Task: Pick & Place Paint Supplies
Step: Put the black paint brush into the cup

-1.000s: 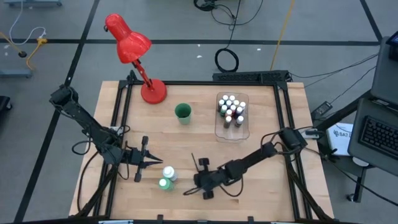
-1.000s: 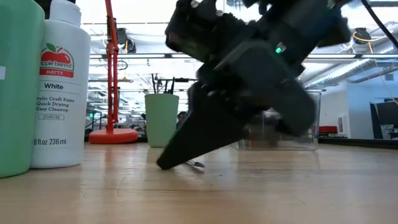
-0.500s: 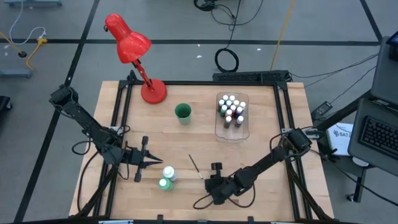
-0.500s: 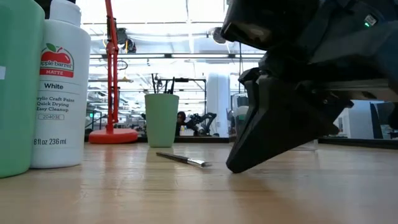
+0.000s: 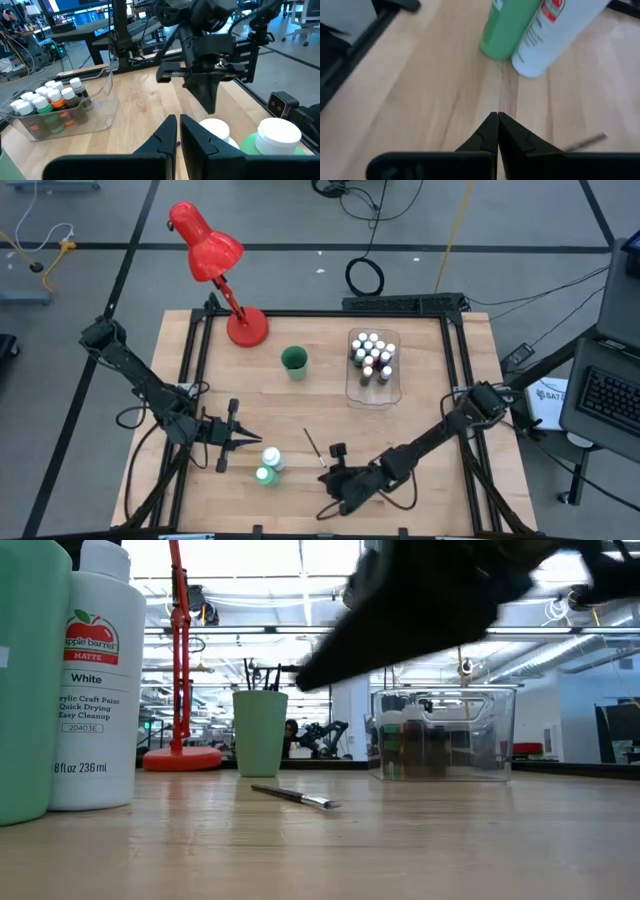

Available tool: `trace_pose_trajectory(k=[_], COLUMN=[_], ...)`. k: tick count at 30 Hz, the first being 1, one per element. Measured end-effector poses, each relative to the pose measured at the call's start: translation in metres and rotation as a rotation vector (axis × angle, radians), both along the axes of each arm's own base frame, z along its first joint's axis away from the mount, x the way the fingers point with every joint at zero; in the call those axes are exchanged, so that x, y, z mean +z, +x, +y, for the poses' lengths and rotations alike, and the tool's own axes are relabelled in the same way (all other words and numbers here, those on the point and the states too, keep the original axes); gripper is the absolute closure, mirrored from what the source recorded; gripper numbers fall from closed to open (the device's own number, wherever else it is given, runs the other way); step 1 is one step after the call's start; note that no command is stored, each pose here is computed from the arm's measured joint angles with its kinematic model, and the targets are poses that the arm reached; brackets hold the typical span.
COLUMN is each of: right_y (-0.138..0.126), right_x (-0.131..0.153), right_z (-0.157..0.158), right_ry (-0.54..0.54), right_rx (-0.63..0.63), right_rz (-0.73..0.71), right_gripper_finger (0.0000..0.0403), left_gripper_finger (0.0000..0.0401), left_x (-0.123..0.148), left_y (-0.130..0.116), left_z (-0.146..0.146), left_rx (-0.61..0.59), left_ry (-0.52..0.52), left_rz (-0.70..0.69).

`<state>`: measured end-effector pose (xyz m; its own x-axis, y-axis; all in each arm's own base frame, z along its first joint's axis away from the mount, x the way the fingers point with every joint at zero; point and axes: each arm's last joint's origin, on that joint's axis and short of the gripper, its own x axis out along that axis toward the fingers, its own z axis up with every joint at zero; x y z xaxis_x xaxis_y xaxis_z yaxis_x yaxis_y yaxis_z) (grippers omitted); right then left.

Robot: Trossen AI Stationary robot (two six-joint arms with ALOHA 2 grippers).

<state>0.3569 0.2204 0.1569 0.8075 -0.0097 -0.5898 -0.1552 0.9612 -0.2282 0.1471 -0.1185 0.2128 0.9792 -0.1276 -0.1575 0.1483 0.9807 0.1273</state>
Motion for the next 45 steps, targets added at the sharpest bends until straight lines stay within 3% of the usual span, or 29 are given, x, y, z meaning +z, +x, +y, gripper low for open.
trace_pose_trajectory(k=[11, 21, 39, 45], right_y=[0.025, 0.016, -0.002, -0.002], right_x=[-0.036, -0.044, -0.028, -0.016], right_z=[-0.033, -0.038, -0.046, -0.042], right_ry=[0.111, 0.099, 0.025, 0.039], right_rx=[-0.020, -0.135, -0.218, -0.164], right_rz=[0.119, 0.232, 0.324, 0.281], right_gripper_finger=[0.0403, 0.0403, 0.0403, 0.0403], left_gripper_finger=[0.0375, 0.0375, 0.0375, 0.0375], left_x=[-0.003, -0.003, -0.004, -0.004], left_y=[0.000, 0.000, 0.000, 0.000], left_z=[0.001, 0.001, 0.001, 0.001], left_rx=[0.004, 0.005, 0.005, 0.005], left_ry=[0.007, 0.005, 0.005, 0.011], left_rz=[0.026, 0.031, 0.033, 0.035])
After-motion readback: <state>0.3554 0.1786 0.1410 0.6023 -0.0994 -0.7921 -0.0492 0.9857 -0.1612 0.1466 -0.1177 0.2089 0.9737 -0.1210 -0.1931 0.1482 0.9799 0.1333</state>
